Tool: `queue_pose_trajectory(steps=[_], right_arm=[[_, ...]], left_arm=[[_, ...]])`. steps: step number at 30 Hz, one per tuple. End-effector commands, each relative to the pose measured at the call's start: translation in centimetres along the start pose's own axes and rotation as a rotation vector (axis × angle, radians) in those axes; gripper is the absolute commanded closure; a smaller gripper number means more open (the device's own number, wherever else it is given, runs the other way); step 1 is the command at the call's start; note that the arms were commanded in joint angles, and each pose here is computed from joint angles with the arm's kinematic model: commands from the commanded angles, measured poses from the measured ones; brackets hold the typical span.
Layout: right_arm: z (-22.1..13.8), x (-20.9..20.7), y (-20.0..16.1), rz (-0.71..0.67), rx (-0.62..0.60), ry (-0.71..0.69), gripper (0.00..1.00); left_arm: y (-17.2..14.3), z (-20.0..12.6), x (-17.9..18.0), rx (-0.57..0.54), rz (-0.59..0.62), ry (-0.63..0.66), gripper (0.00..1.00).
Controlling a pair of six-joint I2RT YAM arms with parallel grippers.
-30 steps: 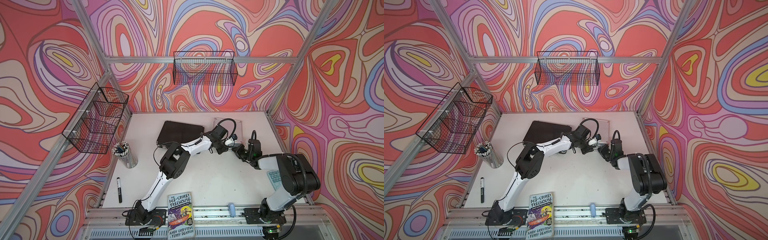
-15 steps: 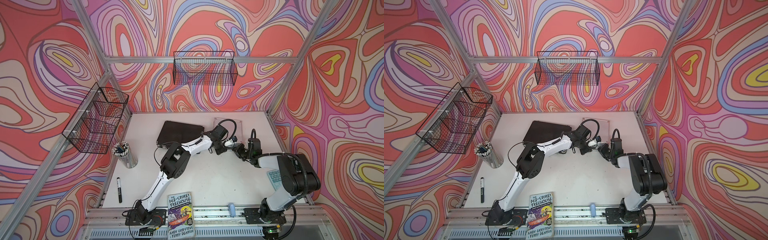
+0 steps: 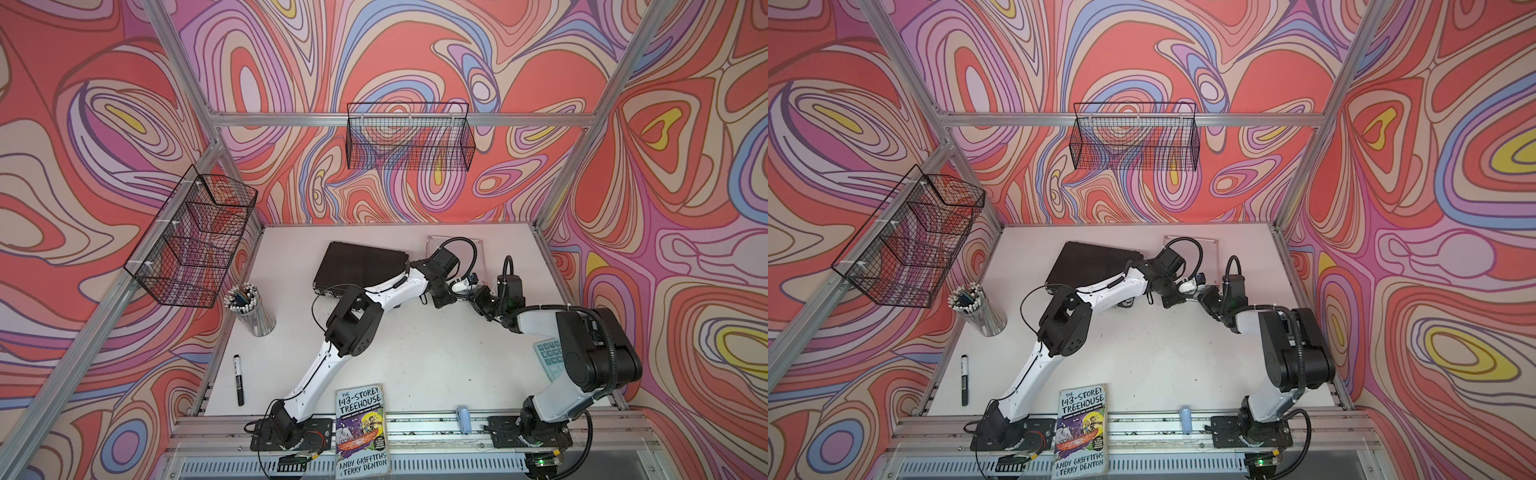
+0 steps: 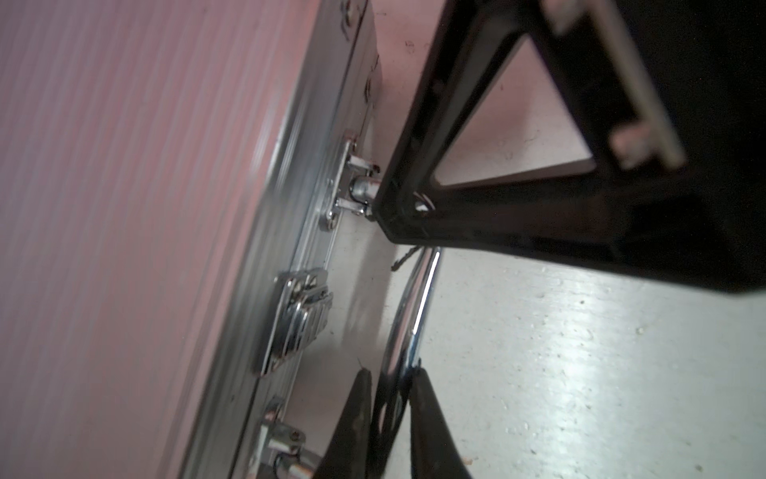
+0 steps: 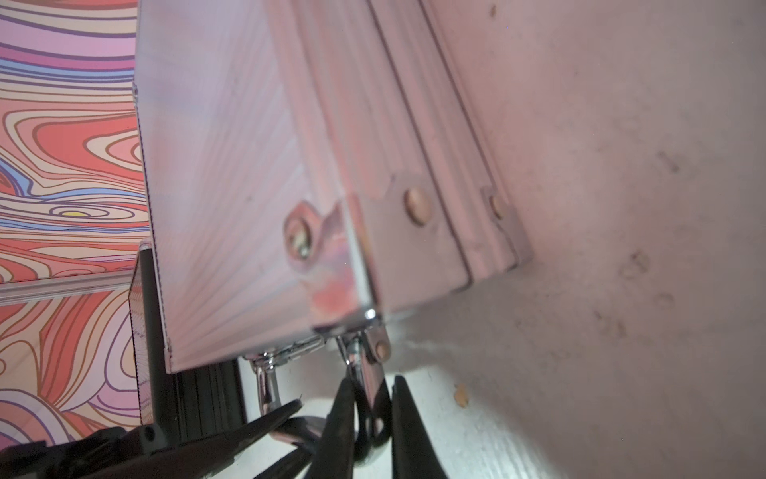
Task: Open the poker set cases
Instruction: Open the fastener on the poker set case.
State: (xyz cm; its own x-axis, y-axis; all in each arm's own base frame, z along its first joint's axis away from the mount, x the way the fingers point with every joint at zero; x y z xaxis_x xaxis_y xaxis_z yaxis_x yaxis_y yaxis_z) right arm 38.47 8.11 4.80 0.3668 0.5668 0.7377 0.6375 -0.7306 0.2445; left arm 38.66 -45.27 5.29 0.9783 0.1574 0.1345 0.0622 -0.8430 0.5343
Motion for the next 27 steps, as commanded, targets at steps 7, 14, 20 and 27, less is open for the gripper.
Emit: queue_pose_trajectory(steps=[7,14,20,27], right_arm=[[-1.3,2.4,2.4,-0.020,-0.063,0.081,0.80],[-3.0,2.1,3.8,0.002,-0.094,0.104,0.57],[-2.4,1.8,2.5,0.025,-0.025,0.130,0.53],[-1.1,1.0,1.7,0.114,0.008,0.161,0.55]], left_arm=[[-2.5,0.3,-0.5,0.096,-0.071,-0.040,1.00],[-0.1,-0.8,-1.0,0.006,-0.100,-0.101,1.00],[0.9,-1.1,-1.3,-0.021,-0.110,-0.133,1.00],[1.5,-1.6,-1.3,-0.039,-0.113,-0.136,1.00]])
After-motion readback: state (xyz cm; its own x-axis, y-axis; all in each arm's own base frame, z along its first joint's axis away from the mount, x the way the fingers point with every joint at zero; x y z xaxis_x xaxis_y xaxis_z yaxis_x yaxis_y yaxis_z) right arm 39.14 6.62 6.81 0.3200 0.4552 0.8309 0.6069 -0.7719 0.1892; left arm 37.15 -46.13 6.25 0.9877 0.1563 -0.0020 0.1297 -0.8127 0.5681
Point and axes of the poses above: each gripper's point midway between its finger pads, its own z axis out along the fingers, its own x axis along the line the jaws close on, y = z × x, the point moved 1 cm from there along -z, back along the fingers, and after that the axes turned 3 degrees about z, right-handed, at the moved point
